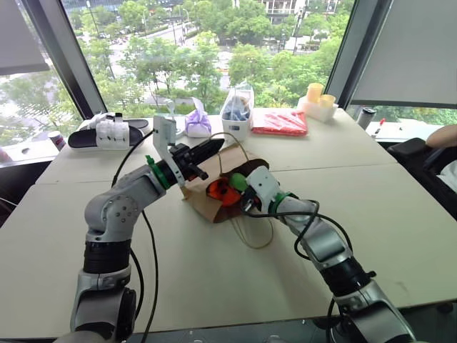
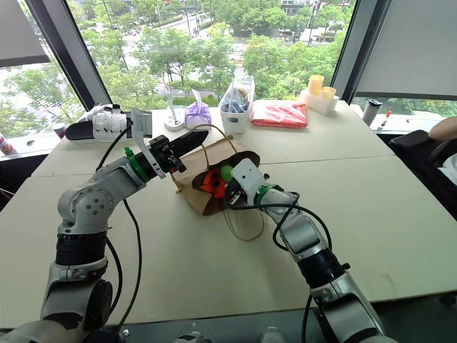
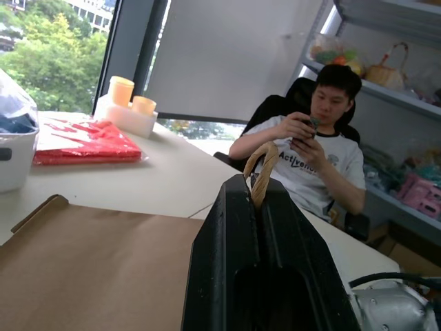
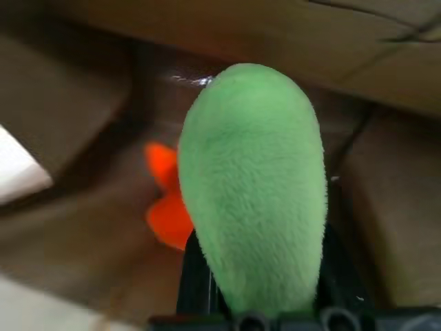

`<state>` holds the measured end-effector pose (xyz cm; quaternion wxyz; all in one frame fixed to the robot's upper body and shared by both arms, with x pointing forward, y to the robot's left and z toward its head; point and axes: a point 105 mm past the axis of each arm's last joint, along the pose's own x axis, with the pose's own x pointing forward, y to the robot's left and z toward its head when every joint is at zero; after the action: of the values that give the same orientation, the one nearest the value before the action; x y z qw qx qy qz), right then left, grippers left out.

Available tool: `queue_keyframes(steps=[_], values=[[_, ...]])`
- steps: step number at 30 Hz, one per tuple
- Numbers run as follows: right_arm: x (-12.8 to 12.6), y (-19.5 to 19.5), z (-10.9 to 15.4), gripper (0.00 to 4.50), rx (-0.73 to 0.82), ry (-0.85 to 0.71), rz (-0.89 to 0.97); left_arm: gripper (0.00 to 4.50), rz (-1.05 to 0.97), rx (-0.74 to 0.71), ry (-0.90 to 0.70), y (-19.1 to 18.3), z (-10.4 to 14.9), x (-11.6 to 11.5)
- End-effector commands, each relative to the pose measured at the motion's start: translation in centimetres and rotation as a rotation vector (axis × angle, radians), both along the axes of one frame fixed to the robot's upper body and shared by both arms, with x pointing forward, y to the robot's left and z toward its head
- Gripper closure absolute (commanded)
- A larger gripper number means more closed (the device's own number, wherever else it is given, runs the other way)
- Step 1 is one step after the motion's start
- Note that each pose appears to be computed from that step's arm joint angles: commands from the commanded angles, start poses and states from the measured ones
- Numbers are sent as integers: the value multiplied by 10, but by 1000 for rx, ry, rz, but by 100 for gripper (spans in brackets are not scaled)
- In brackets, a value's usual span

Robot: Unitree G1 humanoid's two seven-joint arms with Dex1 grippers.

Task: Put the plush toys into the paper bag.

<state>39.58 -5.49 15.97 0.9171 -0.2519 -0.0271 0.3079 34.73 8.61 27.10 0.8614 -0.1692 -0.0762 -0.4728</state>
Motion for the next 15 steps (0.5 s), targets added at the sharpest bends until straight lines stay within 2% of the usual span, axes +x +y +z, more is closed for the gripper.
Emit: queue_keyframes(steps=[1, 6, 7, 10, 14, 15], values=[[14, 14, 13, 414, -25, -108, 1, 450, -15, -23, -68, 1, 19, -10], [32, 19, 7, 414, -83, -164, -27, 450, -19, -25, -65, -1, 19, -13], [34, 19, 7, 349, -89, -168, -31, 450, -18, -25, -64, -1, 19, -14], [37, 19, 9, 216, -79, -182, -37, 450, -16, -24, -60, -1, 18, -14], [34, 16, 17, 11, -41, -172, -23, 450, -12, -24, -56, -2, 18, -14], [32, 15, 19, 4, -28, -163, -18, 450, -12, -24, -55, -2, 18, -14]])
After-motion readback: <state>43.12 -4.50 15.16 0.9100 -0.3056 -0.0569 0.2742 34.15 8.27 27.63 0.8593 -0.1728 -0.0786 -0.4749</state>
